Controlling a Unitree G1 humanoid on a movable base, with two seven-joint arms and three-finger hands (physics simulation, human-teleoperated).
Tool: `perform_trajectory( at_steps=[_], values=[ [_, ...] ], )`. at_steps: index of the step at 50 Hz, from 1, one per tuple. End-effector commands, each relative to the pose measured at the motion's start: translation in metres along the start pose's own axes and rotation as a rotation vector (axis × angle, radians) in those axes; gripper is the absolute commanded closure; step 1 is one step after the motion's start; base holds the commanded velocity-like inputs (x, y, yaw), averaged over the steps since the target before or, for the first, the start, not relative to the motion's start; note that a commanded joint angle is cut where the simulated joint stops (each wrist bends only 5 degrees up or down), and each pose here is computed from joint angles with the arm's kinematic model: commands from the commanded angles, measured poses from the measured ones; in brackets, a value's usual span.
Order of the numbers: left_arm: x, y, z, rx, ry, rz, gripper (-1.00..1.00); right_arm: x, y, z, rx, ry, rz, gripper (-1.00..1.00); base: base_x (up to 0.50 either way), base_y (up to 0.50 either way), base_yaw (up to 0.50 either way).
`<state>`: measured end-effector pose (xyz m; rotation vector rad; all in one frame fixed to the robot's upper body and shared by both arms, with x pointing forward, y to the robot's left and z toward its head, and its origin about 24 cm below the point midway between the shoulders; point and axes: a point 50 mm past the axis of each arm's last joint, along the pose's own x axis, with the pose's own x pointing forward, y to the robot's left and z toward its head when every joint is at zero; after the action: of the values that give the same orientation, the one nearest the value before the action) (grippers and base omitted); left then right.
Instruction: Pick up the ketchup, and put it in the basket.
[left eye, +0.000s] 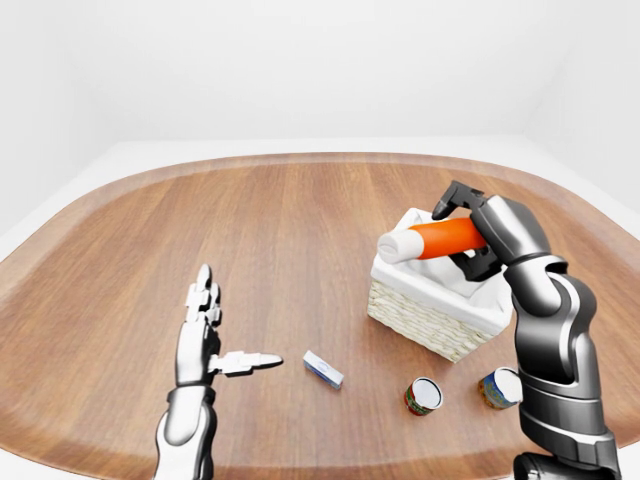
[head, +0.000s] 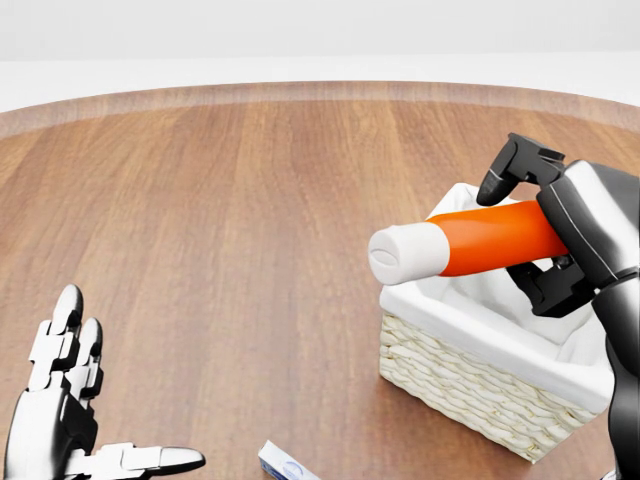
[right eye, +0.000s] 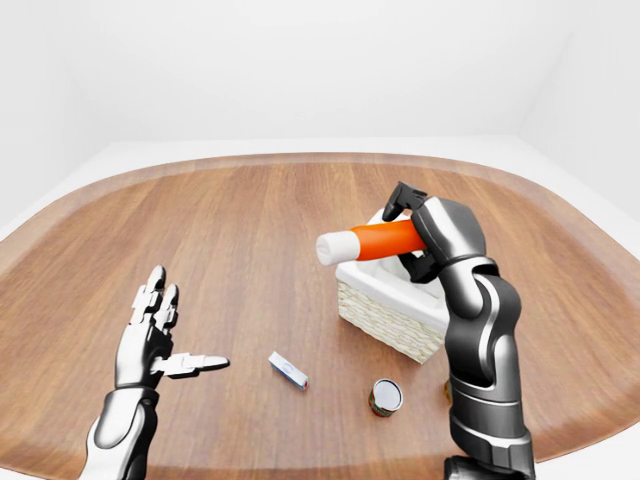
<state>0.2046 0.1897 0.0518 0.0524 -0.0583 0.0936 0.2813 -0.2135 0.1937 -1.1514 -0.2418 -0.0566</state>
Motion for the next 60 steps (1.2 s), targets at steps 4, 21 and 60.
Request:
perform_trajectory(
  at_steps=[4, 21, 60],
  values=[
    [0.0, -0.002, -0.002, 0.003, 0.001, -0.008, -1.0, 0.012, -0.011, -0.003, -0.098, 0.038, 0.014, 1.0, 0.0, 0.0, 0.0],
    [0.0, -0.002, -0.001, -0.004, 0.0, -0.008, -1.0, 0.031, -0.017, -0.004, -0.19, 0.076, 0.053, 1.0, 0.0, 0.0, 0.0],
    [0.0, -0.009, -0.008, 0.001, 0.009, -0.023, -1.0, 0.045, -0.027, -0.048, -0.167, 0.209, 0.019, 1.0, 0.0, 0.0, 0.0]
  ],
)
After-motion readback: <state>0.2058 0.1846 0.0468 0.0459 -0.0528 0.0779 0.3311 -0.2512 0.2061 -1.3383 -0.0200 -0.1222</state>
